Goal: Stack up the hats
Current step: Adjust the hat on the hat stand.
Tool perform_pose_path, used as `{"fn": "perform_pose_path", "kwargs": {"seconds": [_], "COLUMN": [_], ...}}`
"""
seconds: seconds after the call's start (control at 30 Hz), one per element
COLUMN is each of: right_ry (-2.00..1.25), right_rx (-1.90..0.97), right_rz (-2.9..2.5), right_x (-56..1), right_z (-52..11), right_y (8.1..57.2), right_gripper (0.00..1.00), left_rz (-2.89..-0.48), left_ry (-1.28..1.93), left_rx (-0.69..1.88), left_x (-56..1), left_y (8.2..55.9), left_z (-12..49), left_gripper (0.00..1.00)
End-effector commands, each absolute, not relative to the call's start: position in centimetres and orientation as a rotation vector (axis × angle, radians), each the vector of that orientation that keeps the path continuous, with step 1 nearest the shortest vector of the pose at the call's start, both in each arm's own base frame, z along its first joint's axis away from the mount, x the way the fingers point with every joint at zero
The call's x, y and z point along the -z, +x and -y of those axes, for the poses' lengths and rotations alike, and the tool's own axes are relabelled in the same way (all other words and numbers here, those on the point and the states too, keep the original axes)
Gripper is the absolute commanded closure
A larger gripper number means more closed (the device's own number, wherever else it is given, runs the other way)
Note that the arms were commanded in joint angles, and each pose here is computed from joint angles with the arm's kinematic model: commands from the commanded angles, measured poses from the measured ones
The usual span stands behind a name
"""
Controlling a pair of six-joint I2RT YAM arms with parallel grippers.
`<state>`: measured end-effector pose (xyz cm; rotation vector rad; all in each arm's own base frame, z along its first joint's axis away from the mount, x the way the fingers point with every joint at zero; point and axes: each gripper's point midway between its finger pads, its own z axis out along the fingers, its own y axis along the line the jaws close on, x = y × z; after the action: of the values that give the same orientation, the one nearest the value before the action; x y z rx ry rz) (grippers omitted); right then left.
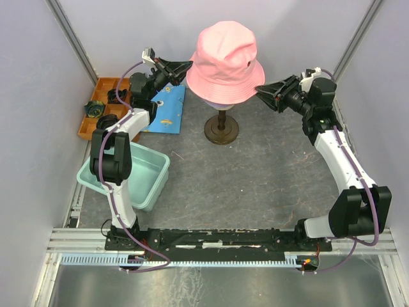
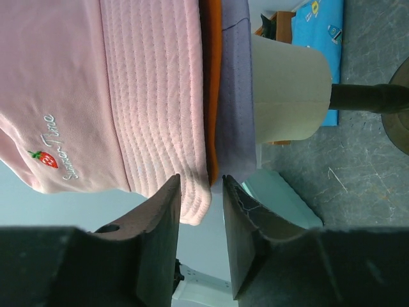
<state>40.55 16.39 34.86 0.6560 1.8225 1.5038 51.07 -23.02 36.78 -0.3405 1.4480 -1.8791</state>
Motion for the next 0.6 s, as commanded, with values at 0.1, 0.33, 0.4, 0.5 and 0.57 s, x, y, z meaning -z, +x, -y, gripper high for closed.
{"fn": "perform_pose_path", "kwargs": {"seconds": [0.1, 0.33, 0.4, 0.5, 0.57], "right_ry": [0.594, 0.608, 0.607, 0.613, 0.632], "right_rx": [-1.522, -1.553, -1.552, -1.545, -1.535], "right_rz": [-1.728, -1.68, -1.679, -1.691, -1.698], "right_x": [-37.2, -38.1, -38.2, -37.7, -37.1], "right_z": [-16.2, -16.1, -16.1, -16.1, -16.0], "right_y": [40.6, 41.2, 41.1, 41.1, 41.2], "right_gripper": [0.55, 0.7, 0.84, 1.0, 1.0], "left_rz": [-1.632, -1.646, -1.652, -1.671, -1.69], "left_ry": [-0.374, -0.373, -0.375, -0.381, -0.392], "left_rx": [1.897, 1.902, 1.9, 1.89, 1.885], "left_x": [-32.4, -32.0, -31.7, -30.9, -29.9], "left_y": [50.6, 50.3, 50.3, 50.3, 50.1], "left_z": [24.5, 25.0, 25.1, 25.2, 25.4], "left_gripper": [0.97, 0.97, 0.97, 0.97, 0.97]}}
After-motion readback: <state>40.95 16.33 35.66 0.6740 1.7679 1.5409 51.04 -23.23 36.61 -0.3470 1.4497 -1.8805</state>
